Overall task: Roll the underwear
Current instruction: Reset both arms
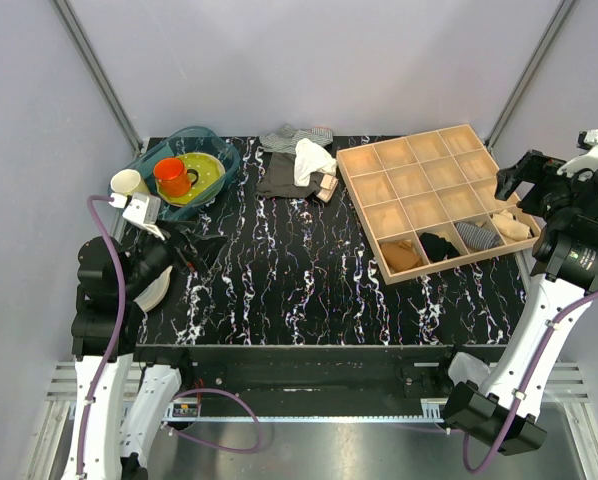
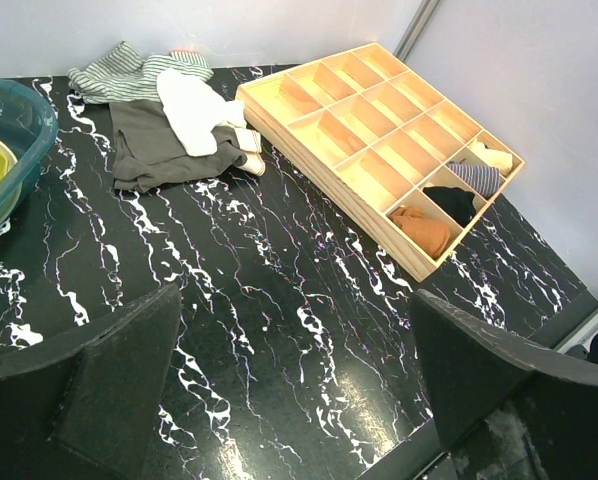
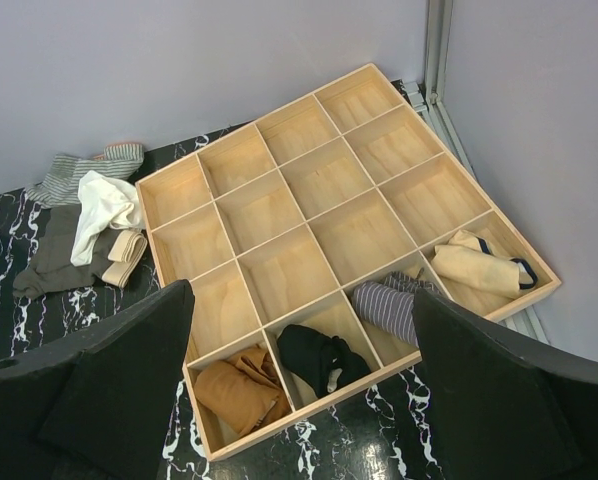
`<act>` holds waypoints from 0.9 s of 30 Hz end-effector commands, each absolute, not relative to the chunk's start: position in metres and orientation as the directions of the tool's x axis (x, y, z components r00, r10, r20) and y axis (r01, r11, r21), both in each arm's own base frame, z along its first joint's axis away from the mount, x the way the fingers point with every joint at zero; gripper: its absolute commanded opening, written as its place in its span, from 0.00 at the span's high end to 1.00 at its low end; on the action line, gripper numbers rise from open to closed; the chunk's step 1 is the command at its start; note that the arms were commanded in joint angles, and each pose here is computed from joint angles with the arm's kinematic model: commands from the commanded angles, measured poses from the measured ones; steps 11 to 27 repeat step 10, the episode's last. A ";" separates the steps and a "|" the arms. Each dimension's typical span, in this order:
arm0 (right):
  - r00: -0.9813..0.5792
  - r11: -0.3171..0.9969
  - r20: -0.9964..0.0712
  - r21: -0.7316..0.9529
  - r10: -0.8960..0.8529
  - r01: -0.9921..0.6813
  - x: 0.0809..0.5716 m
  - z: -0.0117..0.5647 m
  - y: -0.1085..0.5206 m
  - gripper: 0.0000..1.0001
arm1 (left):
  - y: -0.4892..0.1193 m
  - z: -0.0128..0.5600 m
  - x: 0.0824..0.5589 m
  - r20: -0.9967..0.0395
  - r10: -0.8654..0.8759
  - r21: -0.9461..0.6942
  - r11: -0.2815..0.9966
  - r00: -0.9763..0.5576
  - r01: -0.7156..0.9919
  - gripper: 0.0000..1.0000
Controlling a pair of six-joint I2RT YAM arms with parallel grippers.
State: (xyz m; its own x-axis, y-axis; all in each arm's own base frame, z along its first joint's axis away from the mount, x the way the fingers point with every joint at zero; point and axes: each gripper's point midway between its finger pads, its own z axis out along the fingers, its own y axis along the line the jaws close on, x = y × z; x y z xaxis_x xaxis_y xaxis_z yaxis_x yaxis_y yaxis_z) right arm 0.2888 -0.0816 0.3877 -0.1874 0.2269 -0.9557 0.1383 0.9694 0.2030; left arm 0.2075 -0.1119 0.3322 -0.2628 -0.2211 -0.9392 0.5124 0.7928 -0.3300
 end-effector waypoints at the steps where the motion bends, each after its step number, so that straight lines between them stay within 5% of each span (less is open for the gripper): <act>1: -0.174 0.972 -0.962 0.186 0.210 0.146 0.285 0.392 -0.082 0.00 | -0.113 0.344 0.204 -0.944 -0.236 -0.326 0.783 -0.232 0.530 0.01; 27: -0.176 0.971 -0.960 0.195 0.217 0.137 0.285 0.392 -0.079 0.00 | -0.114 0.344 0.206 -0.941 -0.238 -0.332 0.782 -0.239 0.527 0.01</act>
